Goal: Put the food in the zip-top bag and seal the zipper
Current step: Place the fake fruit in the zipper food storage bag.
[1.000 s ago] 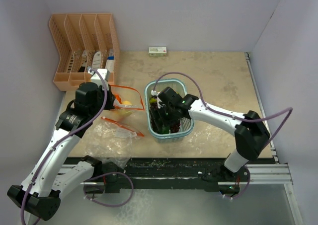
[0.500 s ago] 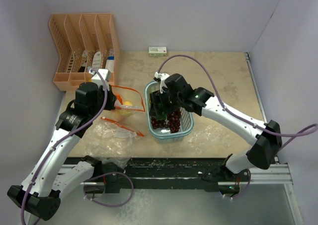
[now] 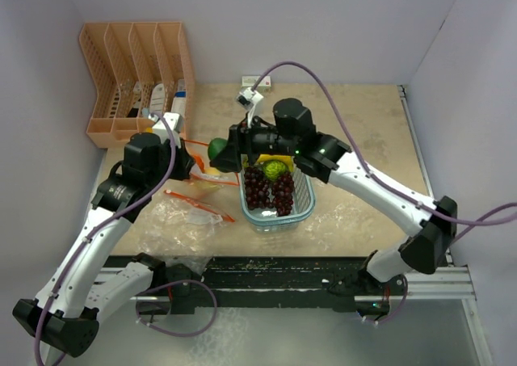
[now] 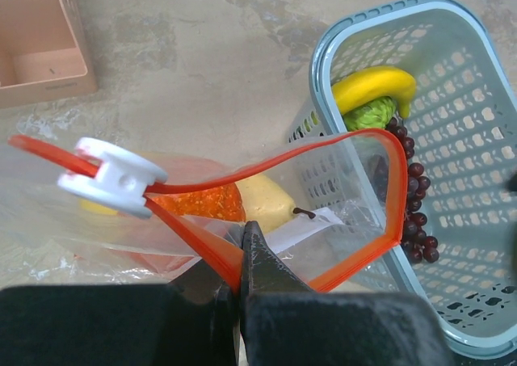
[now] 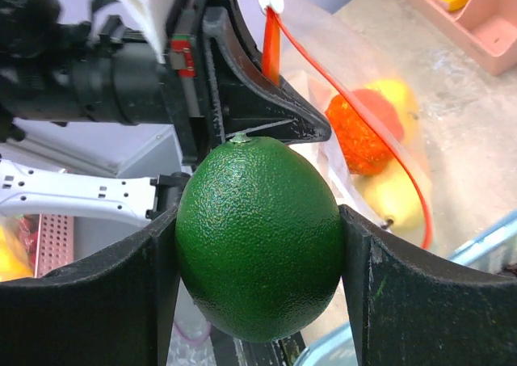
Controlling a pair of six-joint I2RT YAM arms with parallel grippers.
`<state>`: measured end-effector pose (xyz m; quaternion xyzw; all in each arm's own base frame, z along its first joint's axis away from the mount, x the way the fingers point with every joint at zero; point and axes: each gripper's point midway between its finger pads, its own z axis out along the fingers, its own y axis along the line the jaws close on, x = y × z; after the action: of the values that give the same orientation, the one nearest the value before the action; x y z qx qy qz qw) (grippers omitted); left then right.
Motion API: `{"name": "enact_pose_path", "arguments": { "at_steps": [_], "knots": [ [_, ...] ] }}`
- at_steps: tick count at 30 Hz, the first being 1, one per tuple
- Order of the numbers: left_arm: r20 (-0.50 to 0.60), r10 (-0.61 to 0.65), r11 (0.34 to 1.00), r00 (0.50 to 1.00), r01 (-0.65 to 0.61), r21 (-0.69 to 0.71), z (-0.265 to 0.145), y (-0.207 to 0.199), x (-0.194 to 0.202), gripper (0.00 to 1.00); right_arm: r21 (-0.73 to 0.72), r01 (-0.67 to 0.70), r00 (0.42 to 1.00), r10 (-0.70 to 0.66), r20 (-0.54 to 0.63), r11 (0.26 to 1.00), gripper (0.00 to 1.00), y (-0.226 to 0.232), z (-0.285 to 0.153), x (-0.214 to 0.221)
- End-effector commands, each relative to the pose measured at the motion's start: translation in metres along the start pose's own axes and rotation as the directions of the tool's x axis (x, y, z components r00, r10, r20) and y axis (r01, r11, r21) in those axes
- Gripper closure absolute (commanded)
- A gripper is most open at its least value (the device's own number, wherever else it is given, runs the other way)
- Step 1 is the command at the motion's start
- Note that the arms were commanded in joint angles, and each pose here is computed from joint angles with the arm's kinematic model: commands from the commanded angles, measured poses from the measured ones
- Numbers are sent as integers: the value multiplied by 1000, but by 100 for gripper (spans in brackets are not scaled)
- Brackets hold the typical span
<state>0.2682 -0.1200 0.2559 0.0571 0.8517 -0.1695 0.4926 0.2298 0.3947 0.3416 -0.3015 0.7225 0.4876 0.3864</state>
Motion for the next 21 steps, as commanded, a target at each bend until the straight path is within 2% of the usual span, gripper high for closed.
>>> {"name": "enact_pose_path", "arguments": {
  "at_steps": [1,6,11,15,21],
  "knots": [
    [107,-19,998,994,12,66,-8,-16,-39,100,-117,6,1000,-3,22,993,83,21,26,-8],
    [105,-23,995,994,12,103,-7,-24,-41,100,-60,-21,1000,20,-18,998,84,9,43,3],
    [97,-32,990,995,18,139,-9,-30,-41,100,127,-30,999,33,-21,991,84,-25,46,9],
    [74,-36,980,997,21,197,-17,-41,-36,100,345,-33,999,36,-1,938,84,-66,41,11],
    [33,-43,964,999,33,262,-30,-51,-23,100,464,-6,1000,3,6,886,83,-92,45,7]
  ]
}}
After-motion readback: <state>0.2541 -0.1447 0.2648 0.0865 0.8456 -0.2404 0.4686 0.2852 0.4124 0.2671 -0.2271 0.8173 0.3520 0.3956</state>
